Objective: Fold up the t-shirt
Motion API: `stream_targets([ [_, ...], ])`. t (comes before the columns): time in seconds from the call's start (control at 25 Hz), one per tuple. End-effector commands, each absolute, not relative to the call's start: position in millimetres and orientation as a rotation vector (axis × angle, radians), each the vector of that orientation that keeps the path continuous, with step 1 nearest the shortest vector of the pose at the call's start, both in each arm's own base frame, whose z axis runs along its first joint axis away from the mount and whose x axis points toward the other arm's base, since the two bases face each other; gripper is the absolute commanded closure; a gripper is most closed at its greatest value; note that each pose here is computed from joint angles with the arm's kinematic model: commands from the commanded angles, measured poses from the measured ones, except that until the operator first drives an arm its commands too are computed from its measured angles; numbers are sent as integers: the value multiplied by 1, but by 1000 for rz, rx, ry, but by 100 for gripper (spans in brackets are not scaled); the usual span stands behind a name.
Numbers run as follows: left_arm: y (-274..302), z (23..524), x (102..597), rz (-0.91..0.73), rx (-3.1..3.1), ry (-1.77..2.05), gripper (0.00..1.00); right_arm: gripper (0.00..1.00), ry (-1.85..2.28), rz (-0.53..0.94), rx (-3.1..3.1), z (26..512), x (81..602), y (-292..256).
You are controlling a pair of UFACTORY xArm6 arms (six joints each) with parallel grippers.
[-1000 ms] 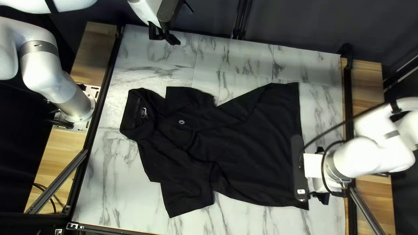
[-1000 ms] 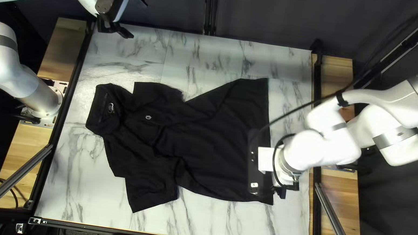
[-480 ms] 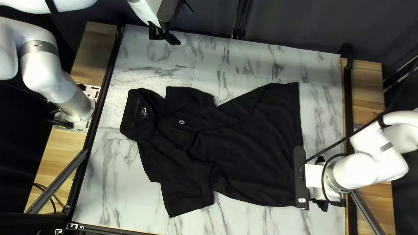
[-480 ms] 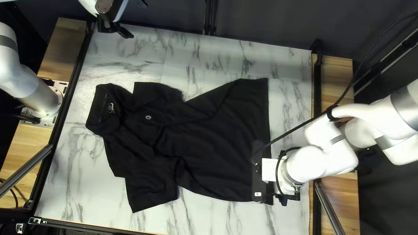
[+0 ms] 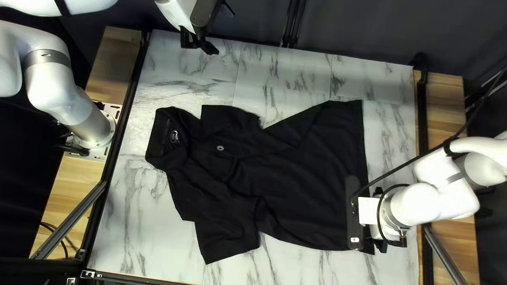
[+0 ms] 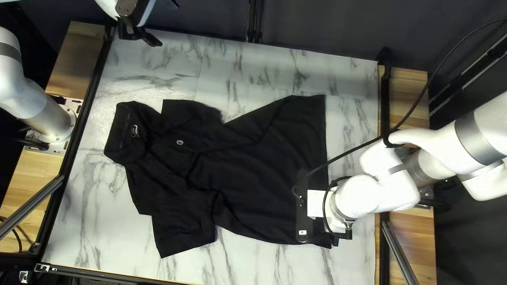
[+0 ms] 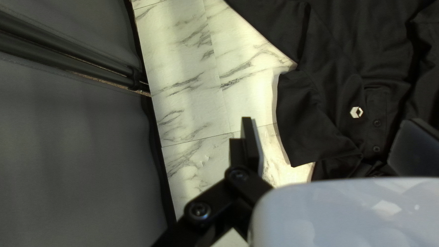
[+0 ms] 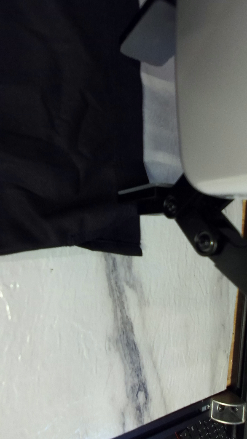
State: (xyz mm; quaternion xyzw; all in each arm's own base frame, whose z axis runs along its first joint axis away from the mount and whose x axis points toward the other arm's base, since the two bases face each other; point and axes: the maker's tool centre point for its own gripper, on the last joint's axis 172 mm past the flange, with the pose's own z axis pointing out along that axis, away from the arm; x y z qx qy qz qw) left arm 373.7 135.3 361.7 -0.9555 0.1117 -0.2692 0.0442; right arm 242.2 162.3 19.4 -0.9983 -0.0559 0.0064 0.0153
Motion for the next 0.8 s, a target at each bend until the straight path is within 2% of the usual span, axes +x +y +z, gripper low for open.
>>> stream_targets([
  [0.04, 135, 362, 374, -823, -2920, 341, 0, 0, -180, 14, -3106, 19, 242, 161],
  [0.56, 135, 362, 374, -823, -2920, 341, 0, 0, -146, 24, -3114, 24, 219, 165],
  [0.8, 135, 362, 374, -823, -2920, 341, 0, 0, -128, 94, -3129, 30, 222, 161],
])
